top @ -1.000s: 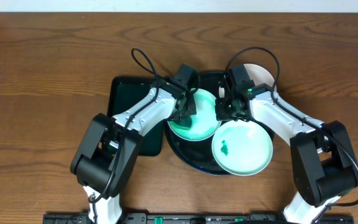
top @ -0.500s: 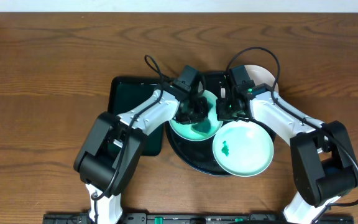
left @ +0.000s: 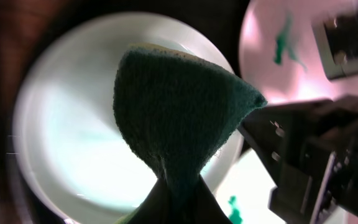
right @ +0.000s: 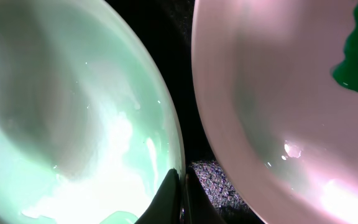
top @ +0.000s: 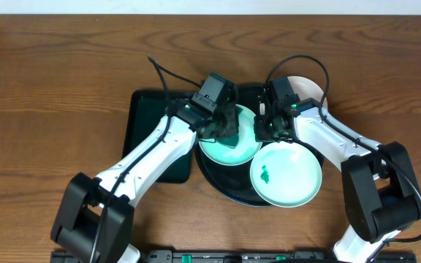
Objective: Clean dirty plates on tray and stack at the side
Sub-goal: 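Scrub the mint-green plate surface with the sponge in left gripper, then rub the sponge around the mint-green plate with left gripper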
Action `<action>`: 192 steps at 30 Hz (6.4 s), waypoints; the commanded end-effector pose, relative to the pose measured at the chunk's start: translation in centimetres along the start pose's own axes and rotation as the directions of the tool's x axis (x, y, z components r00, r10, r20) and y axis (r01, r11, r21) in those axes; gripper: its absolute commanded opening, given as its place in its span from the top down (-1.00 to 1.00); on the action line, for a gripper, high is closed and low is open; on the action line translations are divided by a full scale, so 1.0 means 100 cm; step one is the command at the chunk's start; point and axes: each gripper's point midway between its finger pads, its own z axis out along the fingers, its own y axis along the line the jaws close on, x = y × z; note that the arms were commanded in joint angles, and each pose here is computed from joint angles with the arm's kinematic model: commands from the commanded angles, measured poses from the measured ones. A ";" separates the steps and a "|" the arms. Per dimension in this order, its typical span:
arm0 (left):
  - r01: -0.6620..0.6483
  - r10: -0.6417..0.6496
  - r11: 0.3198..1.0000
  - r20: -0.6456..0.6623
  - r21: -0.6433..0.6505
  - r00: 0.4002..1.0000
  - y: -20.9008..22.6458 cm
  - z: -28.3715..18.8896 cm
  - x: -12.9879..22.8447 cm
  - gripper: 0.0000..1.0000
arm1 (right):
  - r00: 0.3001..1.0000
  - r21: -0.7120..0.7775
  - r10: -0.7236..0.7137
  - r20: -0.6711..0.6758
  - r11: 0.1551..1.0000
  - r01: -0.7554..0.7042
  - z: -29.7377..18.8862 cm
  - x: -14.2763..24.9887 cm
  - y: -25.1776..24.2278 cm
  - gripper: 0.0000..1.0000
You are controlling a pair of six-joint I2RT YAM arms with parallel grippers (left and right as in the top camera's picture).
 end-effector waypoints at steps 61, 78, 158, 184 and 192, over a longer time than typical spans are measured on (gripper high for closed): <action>0.053 -0.046 0.993 -0.069 0.102 0.997 -0.017 0.029 0.004 0.85 | 0.999 -0.049 -0.034 -0.016 0.998 0.033 0.003 0.005 0.012 0.97; 0.085 -0.087 0.980 -0.003 -0.178 0.996 0.061 0.024 0.006 0.85 | 0.999 -0.049 -0.034 -0.016 0.998 0.033 0.003 0.005 0.012 0.97; 0.093 -0.088 0.995 0.096 -0.047 0.991 0.025 -0.014 -0.020 0.86 | 0.999 -0.050 -0.034 -0.014 0.998 0.033 0.003 0.004 0.012 0.97; 0.075 -0.091 0.966 -0.053 -0.246 0.994 0.065 0.077 0.019 0.85 | 0.999 -0.050 -0.034 -0.015 0.998 0.033 0.003 0.004 0.012 0.97; -0.001 -0.025 0.975 -0.110 -0.224 0.994 0.042 0.095 0.045 0.85 | 0.999 -0.050 -0.034 -0.015 0.998 0.033 0.003 0.004 0.012 0.97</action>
